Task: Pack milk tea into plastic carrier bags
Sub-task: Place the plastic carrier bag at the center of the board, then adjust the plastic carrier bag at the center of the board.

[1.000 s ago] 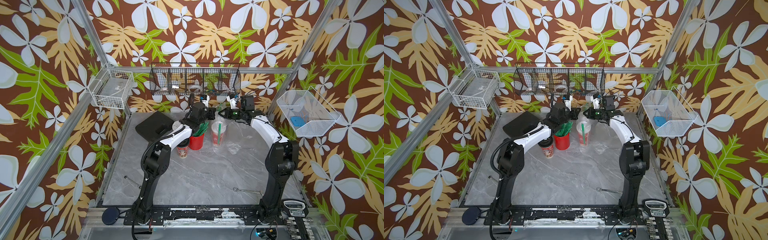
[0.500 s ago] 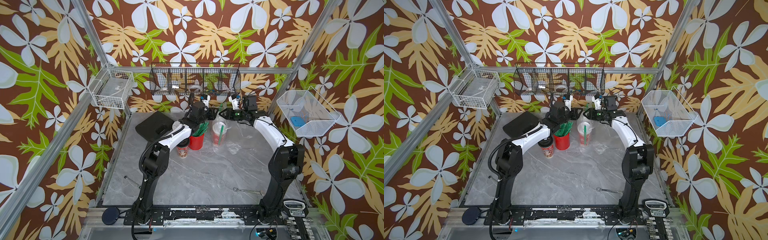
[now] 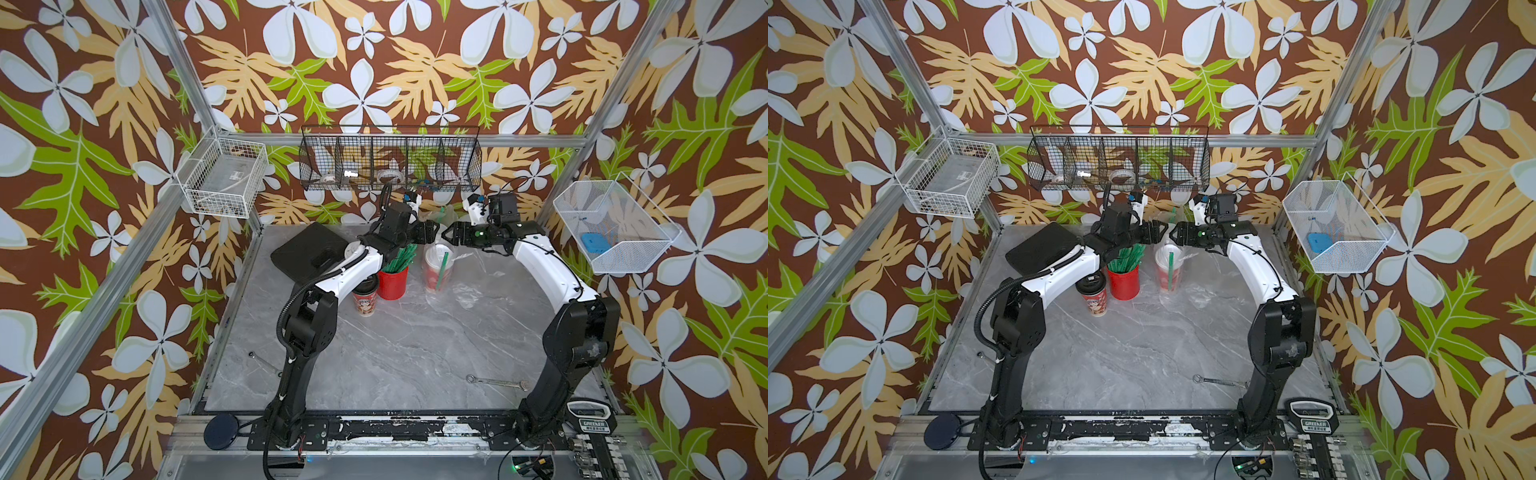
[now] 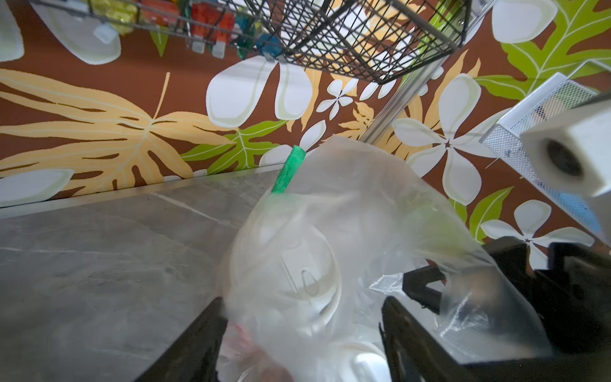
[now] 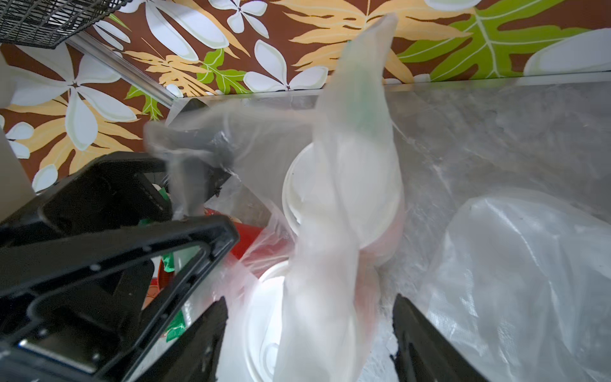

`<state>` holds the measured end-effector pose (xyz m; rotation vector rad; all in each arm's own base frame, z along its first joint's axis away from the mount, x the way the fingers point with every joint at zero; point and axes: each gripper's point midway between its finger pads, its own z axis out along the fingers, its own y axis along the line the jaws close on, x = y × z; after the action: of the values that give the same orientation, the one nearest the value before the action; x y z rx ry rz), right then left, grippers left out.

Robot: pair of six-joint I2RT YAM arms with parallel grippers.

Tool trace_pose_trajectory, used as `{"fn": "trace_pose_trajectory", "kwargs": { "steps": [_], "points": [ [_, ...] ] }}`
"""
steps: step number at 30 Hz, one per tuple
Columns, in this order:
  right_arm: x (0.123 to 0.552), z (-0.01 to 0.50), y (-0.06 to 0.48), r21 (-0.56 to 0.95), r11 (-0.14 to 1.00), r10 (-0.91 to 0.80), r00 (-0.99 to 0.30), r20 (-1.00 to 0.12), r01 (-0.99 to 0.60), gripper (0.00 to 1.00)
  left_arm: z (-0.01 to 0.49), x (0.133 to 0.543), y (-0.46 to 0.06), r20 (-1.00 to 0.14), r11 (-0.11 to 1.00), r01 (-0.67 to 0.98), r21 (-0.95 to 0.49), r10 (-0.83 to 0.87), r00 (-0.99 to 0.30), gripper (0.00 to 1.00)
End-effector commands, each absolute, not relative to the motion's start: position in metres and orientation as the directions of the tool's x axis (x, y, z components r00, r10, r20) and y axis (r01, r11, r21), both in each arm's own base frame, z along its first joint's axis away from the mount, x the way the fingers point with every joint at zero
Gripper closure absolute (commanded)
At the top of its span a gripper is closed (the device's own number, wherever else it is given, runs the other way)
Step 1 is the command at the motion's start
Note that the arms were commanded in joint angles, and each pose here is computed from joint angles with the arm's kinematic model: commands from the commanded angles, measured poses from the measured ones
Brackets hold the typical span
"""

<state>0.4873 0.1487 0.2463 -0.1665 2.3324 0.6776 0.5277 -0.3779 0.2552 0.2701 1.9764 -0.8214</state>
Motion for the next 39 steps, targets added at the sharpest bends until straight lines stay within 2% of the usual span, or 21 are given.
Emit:
{"fn": "trace_pose_trajectory", "kwargs": {
  "steps": [1,2,3,4,5,19,27,33,39],
  "points": [
    [0.483,0.251,0.141,0.382,0.878,0.048,-0.741,-0.67,-0.288,0.18,0.266,0.524,-0.375,-0.849,0.754,0.514,-0.409,-0.108,-0.517,0.19],
    [0.481,0.253,0.14,0.377,0.88,0.048,-0.737,-0.674,-0.288,0.16,0.266,0.523,-0.374,-0.847,0.754,0.513,-0.41,-0.107,-0.52,0.16],
    [0.479,0.256,0.139,0.371,0.883,0.046,-0.733,-0.679,-0.287,0.14,0.267,0.522,-0.374,-0.848,0.753,0.515,-0.409,-0.105,-0.52,0.06],
    [0.478,0.258,0.137,0.365,0.886,0.047,-0.728,-0.684,-0.286,0.13,0.269,0.521,-0.374,-0.849,0.752,0.517,-0.408,-0.104,-0.518,0.01],
    [0.477,0.26,0.136,0.359,0.89,0.046,-0.726,-0.686,-0.283,0.12,0.271,0.52,-0.373,-0.849,0.752,0.518,-0.409,-0.105,-0.517,0.0],
    [0.45,0.295,0.112,0.285,0.926,0.046,-0.676,-0.735,-0.246,0.06,0.315,0.503,-0.373,-0.869,0.703,0.576,-0.417,-0.124,-0.479,0.0],
    [0.42,0.309,0.069,0.177,0.978,0.063,-0.658,-0.75,-0.108,0.05,0.358,0.484,-0.362,-0.897,0.682,0.615,-0.396,-0.144,-0.418,0.0],
    [0.389,0.283,0.05,0.141,0.99,0.092,-0.709,-0.699,-0.01,0.03,0.393,0.453,-0.35,-0.908,0.625,0.664,-0.41,-0.208,-0.364,0.0],
    [0.355,0.209,0.047,0.129,0.991,0.097,-0.845,-0.526,0.034,0.01,0.417,0.41,-0.334,-0.902,0.538,0.725,-0.43,-0.291,-0.319,0.0]
  ]
}}
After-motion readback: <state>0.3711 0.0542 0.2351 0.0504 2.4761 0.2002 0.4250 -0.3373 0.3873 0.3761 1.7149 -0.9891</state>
